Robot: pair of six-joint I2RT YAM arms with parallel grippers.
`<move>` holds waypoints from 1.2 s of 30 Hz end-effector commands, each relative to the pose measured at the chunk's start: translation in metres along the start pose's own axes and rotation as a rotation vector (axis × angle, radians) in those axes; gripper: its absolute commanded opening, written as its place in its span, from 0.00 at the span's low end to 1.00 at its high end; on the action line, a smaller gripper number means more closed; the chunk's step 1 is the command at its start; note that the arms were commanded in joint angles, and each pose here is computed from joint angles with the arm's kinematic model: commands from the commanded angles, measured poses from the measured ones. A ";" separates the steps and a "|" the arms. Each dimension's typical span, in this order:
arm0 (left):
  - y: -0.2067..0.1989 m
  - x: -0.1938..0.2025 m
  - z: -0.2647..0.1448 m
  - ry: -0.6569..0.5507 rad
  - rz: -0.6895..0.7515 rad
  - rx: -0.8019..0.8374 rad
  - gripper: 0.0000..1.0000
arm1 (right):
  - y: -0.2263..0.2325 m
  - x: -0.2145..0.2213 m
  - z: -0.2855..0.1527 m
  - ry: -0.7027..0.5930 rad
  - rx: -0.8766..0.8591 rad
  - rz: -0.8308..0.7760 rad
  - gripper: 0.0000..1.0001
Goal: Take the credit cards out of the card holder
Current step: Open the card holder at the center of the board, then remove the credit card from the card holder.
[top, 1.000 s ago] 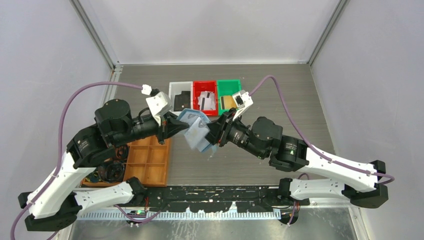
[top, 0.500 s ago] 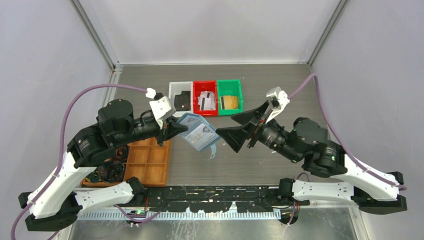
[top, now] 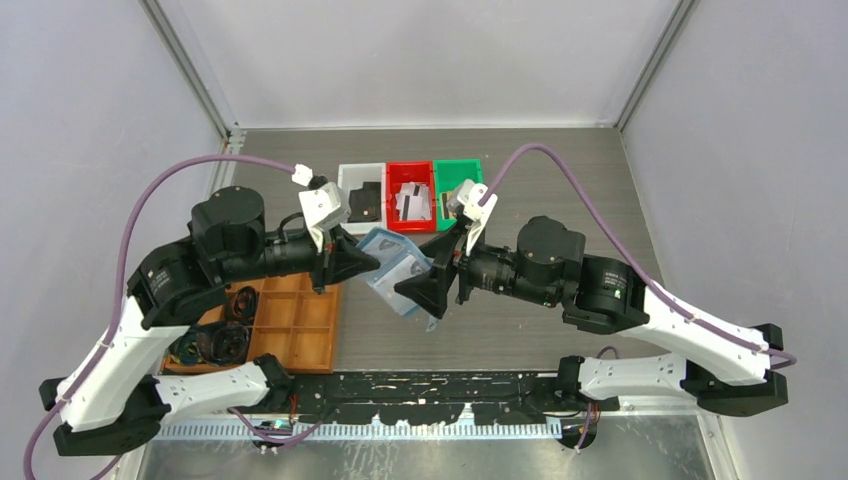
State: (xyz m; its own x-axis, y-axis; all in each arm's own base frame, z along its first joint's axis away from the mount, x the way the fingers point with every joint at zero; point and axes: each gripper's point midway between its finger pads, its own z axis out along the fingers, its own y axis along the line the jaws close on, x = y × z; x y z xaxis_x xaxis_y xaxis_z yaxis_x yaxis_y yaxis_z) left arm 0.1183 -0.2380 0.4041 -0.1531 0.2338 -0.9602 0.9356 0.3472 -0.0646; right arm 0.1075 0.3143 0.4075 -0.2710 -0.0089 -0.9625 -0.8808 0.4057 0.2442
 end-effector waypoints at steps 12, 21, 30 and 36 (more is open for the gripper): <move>-0.013 -0.030 -0.008 -0.008 -0.439 0.247 0.07 | 0.007 -0.022 0.000 -0.119 -0.343 0.271 0.15; -0.012 -0.021 -0.003 -0.016 -0.472 0.259 0.20 | 0.013 -0.017 0.023 -0.102 -0.433 0.328 0.43; 0.000 -0.012 -0.004 -0.027 -0.456 0.206 0.15 | 0.010 -0.015 0.020 -0.126 -0.421 0.350 0.01; -0.008 0.009 -0.006 0.064 -0.397 0.266 0.54 | 0.009 0.003 0.026 -0.002 -0.409 0.358 0.01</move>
State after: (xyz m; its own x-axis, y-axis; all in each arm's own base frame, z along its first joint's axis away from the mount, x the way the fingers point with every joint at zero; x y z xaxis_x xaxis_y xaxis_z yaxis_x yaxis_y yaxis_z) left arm 0.1193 -0.2373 0.3985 -0.5907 0.1258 -0.7970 0.7969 0.2454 -0.5519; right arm 0.1140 0.3442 0.3872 -0.6022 0.0819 -0.7941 -0.7958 0.0186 0.6053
